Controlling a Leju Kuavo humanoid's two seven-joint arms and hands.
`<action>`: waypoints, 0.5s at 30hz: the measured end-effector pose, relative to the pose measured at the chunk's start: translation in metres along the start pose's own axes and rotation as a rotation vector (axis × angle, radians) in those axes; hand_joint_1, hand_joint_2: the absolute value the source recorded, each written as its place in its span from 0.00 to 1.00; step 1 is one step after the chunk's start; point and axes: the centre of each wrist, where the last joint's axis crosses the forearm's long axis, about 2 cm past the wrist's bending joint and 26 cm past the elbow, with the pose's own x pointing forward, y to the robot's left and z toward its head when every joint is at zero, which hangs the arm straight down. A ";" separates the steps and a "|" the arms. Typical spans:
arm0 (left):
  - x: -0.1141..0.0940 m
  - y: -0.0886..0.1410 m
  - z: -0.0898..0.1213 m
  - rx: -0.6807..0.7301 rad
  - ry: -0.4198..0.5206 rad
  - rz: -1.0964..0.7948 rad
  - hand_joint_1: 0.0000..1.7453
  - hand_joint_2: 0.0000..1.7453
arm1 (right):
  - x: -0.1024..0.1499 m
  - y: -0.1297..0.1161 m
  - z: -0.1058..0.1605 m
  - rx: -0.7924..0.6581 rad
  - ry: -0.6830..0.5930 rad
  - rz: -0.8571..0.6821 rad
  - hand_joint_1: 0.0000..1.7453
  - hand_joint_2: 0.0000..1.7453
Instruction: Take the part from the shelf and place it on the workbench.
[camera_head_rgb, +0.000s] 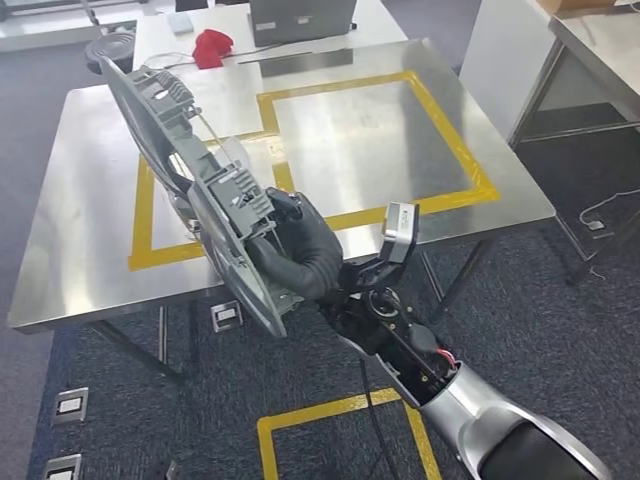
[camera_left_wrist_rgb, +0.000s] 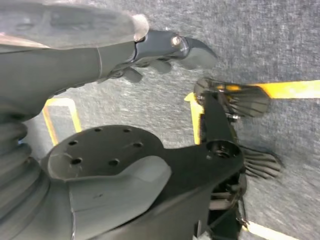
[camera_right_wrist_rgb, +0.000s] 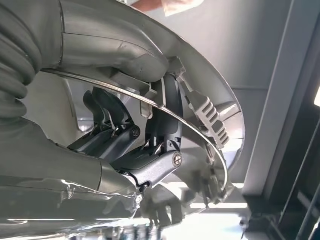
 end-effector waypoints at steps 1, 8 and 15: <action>0.001 0.000 0.000 0.001 -0.002 0.002 0.00 1.00 | 0.000 0.001 0.000 0.002 0.000 -0.002 1.00 1.00; -0.003 0.002 0.000 0.004 0.003 0.007 0.00 1.00 | -0.003 0.003 0.001 0.007 0.002 -0.015 1.00 1.00; -0.015 0.011 0.001 0.032 0.018 0.013 0.00 1.00 | -0.008 0.004 0.007 0.006 0.021 -0.030 1.00 1.00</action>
